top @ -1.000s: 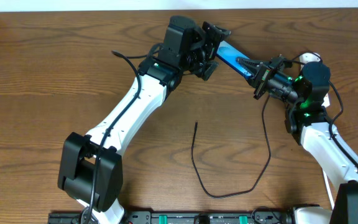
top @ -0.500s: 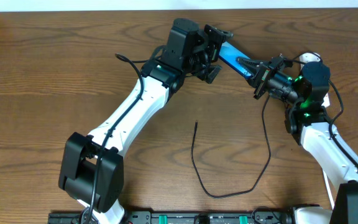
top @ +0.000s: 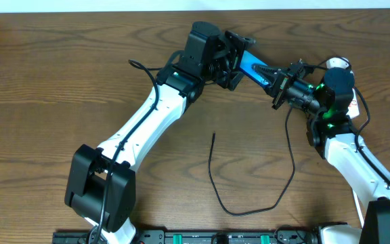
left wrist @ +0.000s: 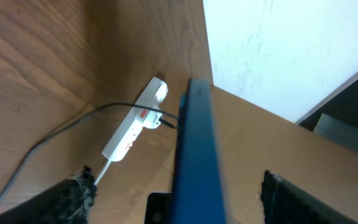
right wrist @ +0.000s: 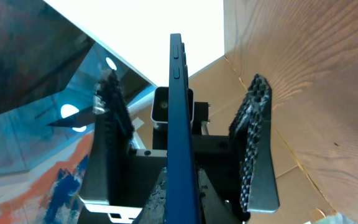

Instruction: Plug charger to phone and switch on socket

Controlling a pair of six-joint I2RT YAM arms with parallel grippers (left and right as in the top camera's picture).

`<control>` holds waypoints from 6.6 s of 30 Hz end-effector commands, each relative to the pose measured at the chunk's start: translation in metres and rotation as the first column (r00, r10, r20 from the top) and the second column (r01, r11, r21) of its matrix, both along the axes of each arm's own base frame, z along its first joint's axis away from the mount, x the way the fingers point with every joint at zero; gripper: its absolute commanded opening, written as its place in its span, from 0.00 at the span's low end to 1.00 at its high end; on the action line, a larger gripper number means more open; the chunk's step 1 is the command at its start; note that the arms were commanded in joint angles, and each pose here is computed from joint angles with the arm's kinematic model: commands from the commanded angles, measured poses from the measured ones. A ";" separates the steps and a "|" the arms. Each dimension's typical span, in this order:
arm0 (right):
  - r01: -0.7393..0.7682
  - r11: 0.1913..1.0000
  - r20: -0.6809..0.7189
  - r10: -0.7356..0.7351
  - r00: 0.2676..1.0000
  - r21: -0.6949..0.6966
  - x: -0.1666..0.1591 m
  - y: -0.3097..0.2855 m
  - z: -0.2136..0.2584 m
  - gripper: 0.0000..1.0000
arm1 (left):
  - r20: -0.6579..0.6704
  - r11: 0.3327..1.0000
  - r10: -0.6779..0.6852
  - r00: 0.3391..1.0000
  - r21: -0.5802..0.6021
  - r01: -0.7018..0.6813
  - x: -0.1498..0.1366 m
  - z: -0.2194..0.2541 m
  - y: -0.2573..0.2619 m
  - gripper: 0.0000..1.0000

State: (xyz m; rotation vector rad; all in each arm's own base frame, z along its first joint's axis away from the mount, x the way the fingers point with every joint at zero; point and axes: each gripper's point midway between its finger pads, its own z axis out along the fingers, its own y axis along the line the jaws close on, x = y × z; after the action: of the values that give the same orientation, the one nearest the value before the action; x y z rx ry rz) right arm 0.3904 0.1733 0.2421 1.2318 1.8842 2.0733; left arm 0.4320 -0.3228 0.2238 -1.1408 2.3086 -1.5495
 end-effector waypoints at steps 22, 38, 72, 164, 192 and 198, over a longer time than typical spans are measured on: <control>-0.004 1.000 0.050 0.004 0.999 -0.009 0.000 0.003 0.011 0.01 | -0.001 1.000 0.028 1.000 0.012 -0.028 0.004 -0.004 0.002 0.26; -0.013 1.000 0.050 0.013 0.999 -0.008 -0.001 0.004 0.012 0.01 | -0.001 1.000 0.028 1.000 0.013 -0.028 0.004 -0.004 0.002 0.07; -0.148 0.882 0.326 0.315 0.891 -0.448 -0.030 -0.015 -0.045 0.99 | 0.555 0.794 -0.524 0.646 0.043 0.607 -0.026 0.042 0.123 0.07; -0.524 -0.143 -0.538 0.348 0.767 -0.840 -0.104 0.088 -0.249 0.36 | 0.584 0.870 -0.368 0.723 -0.059 0.490 -0.015 0.052 0.227 0.08; -0.646 0.361 0.013 0.879 0.477 -0.673 -0.078 0.170 -0.172 0.01 | 0.582 0.876 -0.368 0.725 -0.044 0.480 -0.013 0.049 0.227 0.07; -0.680 0.514 0.405 0.851 0.333 -0.522 -0.072 0.179 -0.103 0.01 | 0.568 0.891 -0.373 0.734 -0.002 0.454 -0.007 0.042 0.226 0.08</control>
State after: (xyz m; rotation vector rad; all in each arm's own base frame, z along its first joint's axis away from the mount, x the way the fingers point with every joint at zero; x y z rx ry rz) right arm 0.3490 0.3398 0.0862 -0.3187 2.7008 1.5390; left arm 0.4240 -0.0956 0.2623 -0.1417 2.1419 -1.9107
